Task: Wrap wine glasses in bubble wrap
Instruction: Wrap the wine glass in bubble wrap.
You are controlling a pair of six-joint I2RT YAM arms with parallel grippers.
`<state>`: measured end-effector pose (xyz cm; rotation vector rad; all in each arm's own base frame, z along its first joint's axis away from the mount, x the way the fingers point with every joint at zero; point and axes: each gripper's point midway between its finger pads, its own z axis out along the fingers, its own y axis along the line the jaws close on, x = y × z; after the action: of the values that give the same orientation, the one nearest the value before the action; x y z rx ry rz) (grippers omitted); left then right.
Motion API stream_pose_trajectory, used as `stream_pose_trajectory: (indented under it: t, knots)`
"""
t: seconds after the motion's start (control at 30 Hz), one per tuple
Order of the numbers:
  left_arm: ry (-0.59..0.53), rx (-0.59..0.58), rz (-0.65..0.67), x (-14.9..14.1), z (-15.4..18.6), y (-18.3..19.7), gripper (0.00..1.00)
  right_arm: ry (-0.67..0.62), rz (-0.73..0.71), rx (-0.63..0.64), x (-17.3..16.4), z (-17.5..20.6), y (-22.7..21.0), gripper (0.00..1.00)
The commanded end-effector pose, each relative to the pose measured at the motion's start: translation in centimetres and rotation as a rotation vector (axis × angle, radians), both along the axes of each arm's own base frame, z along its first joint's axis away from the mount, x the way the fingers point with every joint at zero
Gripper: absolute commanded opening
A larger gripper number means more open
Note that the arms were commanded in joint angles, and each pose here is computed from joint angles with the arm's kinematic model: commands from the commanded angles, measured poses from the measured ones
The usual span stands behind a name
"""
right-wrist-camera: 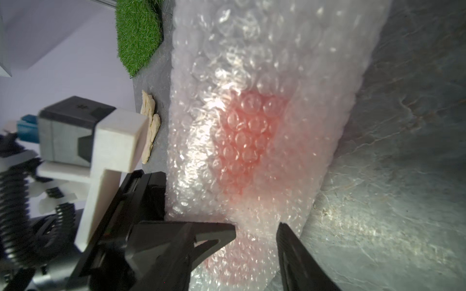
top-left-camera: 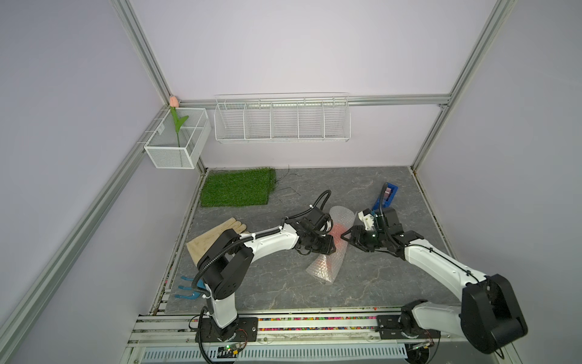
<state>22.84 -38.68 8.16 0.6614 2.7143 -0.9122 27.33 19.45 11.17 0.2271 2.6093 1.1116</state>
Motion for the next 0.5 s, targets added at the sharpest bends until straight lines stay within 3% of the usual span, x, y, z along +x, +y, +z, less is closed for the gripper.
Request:
stream_pose_trajectory:
  t: [0.0,0.47]
  knots:
    - [-0.016,-0.018,-0.041,0.6,0.3,-0.6,0.38,-0.018,-0.004,-0.035,1.0,-0.1,-0.2,0.53]
    - [0.004,0.003,-0.043,0.7,-0.6,-0.8,0.37,0.0,-0.027,-0.133,1.8,-2.0,-1.3,0.49]
